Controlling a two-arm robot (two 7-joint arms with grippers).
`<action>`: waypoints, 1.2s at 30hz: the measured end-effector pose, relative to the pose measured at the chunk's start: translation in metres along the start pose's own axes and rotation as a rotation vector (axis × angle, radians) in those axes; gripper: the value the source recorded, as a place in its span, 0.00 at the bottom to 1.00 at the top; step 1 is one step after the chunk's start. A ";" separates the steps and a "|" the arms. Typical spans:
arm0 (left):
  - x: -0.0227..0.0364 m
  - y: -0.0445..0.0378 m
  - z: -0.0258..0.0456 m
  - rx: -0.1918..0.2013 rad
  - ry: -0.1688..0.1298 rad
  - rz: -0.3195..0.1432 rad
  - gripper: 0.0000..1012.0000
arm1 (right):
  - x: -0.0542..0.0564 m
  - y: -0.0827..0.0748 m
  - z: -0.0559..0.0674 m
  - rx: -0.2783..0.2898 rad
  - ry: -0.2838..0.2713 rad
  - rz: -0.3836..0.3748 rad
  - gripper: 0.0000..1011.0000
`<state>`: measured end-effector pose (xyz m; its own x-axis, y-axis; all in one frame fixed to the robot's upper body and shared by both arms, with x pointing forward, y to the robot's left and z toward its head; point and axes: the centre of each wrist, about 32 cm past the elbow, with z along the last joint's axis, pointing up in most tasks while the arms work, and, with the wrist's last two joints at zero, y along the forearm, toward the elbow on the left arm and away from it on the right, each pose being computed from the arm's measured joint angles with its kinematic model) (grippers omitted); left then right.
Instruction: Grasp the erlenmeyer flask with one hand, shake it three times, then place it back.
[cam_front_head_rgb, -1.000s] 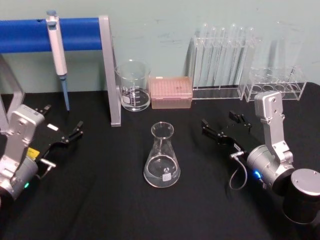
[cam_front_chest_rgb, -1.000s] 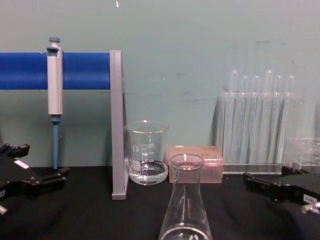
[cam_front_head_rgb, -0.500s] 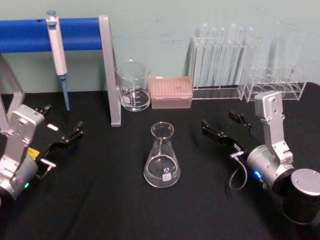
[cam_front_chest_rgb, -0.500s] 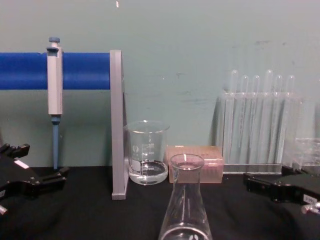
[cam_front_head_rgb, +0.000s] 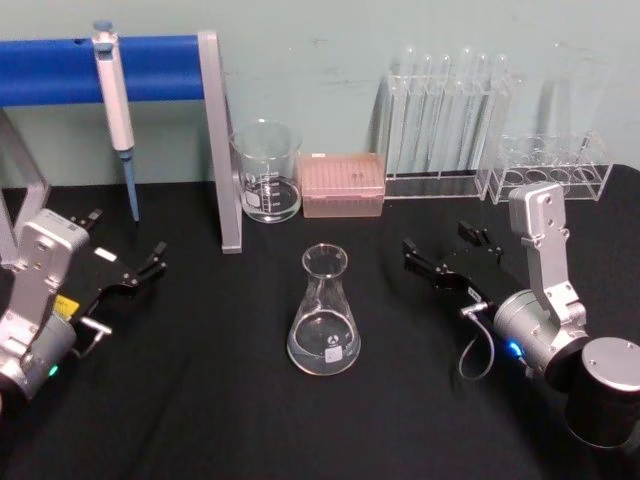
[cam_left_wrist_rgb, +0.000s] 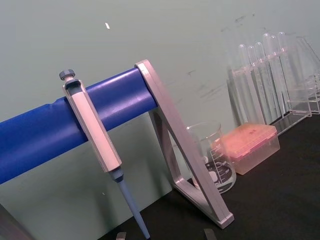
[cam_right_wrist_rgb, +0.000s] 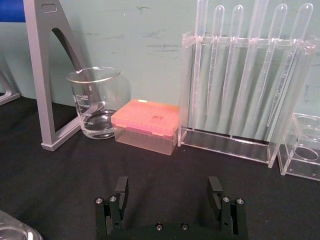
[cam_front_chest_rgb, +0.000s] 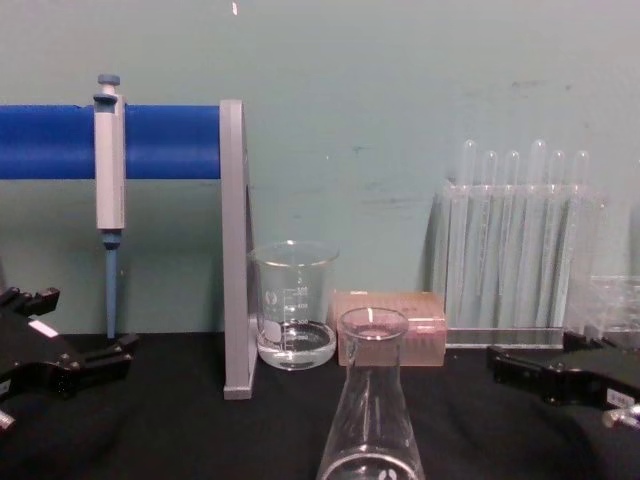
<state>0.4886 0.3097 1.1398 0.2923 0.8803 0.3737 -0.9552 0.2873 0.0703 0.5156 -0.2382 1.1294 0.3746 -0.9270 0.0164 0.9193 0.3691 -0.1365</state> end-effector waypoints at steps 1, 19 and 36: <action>0.0000 0.0000 0.0000 0.000 0.000 0.000 0.99 | 0.000 0.000 0.000 0.000 0.000 0.000 0.99; 0.0000 0.0000 0.0000 0.000 0.000 0.000 0.99 | 0.000 0.000 0.000 0.000 0.000 0.000 0.99; 0.0000 0.0000 0.0000 0.000 0.000 0.000 0.99 | 0.000 0.000 0.000 0.000 0.000 0.000 0.99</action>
<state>0.4886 0.3097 1.1398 0.2923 0.8803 0.3737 -0.9553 0.2873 0.0703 0.5157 -0.2382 1.1294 0.3746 -0.9270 0.0164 0.9193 0.3691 -0.1365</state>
